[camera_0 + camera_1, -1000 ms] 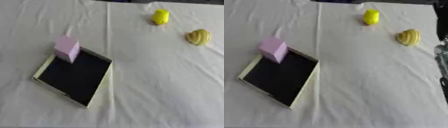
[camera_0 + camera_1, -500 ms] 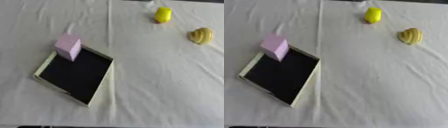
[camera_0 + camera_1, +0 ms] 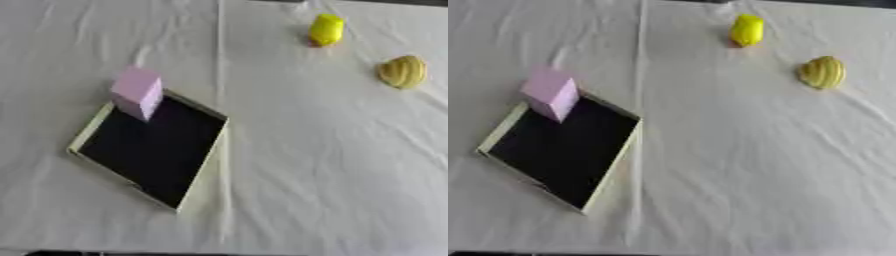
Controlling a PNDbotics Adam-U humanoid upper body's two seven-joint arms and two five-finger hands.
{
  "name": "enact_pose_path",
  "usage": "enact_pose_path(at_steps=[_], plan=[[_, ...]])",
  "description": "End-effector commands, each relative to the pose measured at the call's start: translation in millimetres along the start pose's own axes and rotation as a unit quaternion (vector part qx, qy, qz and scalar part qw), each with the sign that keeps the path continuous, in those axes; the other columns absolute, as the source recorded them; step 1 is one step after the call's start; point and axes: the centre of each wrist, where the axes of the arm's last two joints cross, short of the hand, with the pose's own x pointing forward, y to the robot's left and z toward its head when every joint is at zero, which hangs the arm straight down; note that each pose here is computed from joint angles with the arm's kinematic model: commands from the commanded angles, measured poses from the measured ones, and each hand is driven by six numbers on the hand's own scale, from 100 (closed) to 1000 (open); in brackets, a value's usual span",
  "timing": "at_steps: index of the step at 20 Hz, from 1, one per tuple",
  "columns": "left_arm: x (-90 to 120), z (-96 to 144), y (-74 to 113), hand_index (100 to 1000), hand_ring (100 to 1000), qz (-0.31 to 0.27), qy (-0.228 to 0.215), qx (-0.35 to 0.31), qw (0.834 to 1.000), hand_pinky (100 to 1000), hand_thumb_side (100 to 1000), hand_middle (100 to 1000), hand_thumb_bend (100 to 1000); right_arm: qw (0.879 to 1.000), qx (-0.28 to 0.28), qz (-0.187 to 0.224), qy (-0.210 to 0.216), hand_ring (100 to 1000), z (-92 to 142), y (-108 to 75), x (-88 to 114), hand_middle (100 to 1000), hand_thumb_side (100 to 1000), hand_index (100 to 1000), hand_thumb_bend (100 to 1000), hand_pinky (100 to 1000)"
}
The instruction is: Pick up objects on the table and place them in the box.
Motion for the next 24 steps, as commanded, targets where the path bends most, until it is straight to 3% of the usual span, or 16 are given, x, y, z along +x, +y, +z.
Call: enact_pose_path(at_steps=[1, 7, 8, 9, 11, 14, 24], plan=[[6, -9, 3.3, 867, 794, -0.004, -0.020, -0.009, 1.000, 810, 367, 778, 259, 0.997, 0.059, 0.059, -0.005, 954, -9, -3.3, -9, 865, 500, 929, 100, 924], [6, -8, 3.4, 866, 794, -0.004, -0.018, -0.010, 1.000, 810, 368, 779, 257, 0.974, 0.188, 0.114, -0.044, 980, -14, 2.3, -9, 876, 100, 931, 120, 962], [6, -8, 3.4, 866, 794, -0.004, -0.018, -0.010, 1.000, 810, 368, 779, 257, 0.970, 0.205, 0.120, -0.048, 982, -14, 2.3, -9, 877, 100, 928, 161, 965], [6, -8, 3.4, 866, 794, -0.004, -0.018, -0.010, 1.000, 810, 368, 779, 257, 0.966, 0.219, 0.126, -0.051, 986, -14, 2.0, -8, 881, 100, 928, 274, 969], [6, -8, 3.4, 866, 794, -0.003, -0.018, -0.010, 1.000, 810, 367, 777, 256, 0.958, 0.244, 0.139, -0.054, 990, -13, 2.3, -6, 893, 100, 932, 244, 973], [6, -8, 3.1, 865, 794, -0.002, -0.018, -0.010, 1.000, 810, 367, 777, 255, 0.952, 0.260, 0.154, -0.055, 990, -14, 2.4, -2, 896, 100, 930, 300, 975], [6, -8, 1.8, 864, 796, 0.000, -0.015, -0.012, 1.000, 810, 370, 779, 250, 0.951, 0.255, 0.167, -0.059, 979, -28, 13.9, 14, 895, 100, 944, 334, 967]])
